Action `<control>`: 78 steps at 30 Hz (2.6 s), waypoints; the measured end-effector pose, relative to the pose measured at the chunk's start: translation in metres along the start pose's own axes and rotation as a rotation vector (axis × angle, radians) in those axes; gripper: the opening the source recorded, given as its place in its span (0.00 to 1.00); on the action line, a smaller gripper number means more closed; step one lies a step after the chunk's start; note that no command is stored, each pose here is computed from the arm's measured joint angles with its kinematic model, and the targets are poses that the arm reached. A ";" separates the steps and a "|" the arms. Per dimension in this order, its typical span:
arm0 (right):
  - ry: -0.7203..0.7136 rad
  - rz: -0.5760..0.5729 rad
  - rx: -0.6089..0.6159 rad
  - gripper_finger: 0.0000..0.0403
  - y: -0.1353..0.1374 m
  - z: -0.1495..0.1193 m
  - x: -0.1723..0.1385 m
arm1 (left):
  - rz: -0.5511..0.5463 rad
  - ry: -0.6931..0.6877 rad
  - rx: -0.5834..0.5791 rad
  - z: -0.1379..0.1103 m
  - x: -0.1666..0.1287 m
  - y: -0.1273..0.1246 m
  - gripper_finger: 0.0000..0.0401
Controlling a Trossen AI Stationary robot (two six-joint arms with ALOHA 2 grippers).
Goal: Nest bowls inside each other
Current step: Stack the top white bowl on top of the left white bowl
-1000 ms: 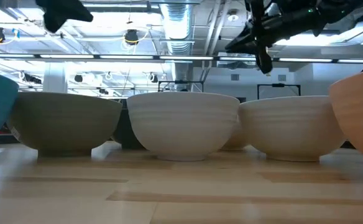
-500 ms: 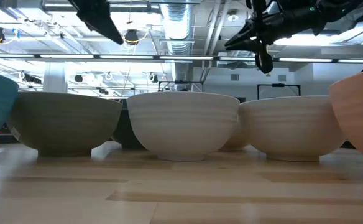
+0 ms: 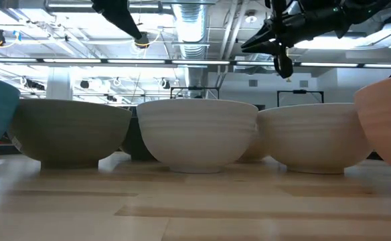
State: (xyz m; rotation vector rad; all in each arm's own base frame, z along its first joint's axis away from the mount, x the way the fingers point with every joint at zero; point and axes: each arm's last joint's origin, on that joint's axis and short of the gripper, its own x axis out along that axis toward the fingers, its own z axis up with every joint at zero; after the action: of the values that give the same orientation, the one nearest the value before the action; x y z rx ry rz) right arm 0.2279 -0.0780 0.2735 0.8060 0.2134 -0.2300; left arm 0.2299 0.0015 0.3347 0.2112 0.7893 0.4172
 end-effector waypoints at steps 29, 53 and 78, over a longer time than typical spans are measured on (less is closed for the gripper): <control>0.450 -0.521 0.286 0.67 -0.089 -0.038 0.018 | -0.270 -0.060 -0.218 -0.038 0.006 0.008 0.02; 0.506 -0.484 0.322 0.15 -0.073 -0.069 0.049 | -0.166 -0.062 -0.271 -0.073 0.003 0.017 0.02; 0.607 -0.443 0.071 0.04 0.052 -0.047 0.091 | -0.111 -0.076 -0.222 -0.084 -0.015 0.025 0.02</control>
State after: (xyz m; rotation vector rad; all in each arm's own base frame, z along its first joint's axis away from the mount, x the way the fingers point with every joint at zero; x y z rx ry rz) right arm 0.3248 -0.0199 0.2522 0.8766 0.9648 -0.4067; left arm 0.1525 0.0200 0.2953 -0.0242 0.6709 0.3865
